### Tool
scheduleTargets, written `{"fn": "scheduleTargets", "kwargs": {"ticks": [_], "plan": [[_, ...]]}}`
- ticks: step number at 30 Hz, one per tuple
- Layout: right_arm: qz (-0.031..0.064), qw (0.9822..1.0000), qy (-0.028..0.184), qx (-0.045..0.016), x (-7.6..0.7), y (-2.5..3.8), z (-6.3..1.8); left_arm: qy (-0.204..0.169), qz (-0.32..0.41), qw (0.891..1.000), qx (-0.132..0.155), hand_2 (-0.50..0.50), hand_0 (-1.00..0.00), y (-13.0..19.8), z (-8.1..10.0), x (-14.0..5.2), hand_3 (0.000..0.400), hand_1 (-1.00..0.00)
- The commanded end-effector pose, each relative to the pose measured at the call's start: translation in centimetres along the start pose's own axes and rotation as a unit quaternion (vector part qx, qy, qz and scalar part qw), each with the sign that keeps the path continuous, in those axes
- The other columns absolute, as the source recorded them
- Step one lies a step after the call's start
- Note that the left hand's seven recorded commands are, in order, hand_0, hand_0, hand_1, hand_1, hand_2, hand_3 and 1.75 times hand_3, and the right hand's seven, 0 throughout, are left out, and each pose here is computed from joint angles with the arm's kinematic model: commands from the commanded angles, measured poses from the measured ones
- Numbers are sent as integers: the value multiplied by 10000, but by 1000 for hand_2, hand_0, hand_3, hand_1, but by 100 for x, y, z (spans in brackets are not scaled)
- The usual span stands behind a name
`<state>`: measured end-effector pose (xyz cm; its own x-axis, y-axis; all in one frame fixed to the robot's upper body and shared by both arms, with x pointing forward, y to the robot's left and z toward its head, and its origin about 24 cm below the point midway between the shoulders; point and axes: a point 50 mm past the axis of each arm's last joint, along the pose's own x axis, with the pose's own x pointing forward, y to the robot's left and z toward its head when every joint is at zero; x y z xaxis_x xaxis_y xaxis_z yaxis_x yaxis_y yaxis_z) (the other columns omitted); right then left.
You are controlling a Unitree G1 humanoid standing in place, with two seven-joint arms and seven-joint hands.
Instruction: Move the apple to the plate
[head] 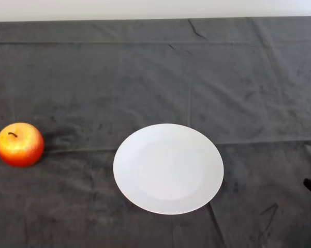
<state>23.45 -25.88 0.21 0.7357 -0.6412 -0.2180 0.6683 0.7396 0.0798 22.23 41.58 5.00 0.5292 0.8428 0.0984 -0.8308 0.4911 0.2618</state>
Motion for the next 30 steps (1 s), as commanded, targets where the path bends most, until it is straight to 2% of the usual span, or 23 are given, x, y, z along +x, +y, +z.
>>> {"fn": "scheduleTargets", "kwargs": {"ticks": [1,9,17,30], "plan": [[-45,9991,415,-63,-65,-52,-161,-388,-5,9991,147,0,0,45,272,186,0,0],[-45,9991,415,-63,-65,-52,-161,-862,-453,9952,-15,0,0,-242,484,178,0,0],[-45,9991,415,-63,-65,-52,-161,-1319,-1095,9852,-46,0,0,-584,616,52,0,0],[-44,9991,415,-64,-65,-52,-161,-1603,-2085,9634,518,0,0,-914,646,-156,0,0]]}}
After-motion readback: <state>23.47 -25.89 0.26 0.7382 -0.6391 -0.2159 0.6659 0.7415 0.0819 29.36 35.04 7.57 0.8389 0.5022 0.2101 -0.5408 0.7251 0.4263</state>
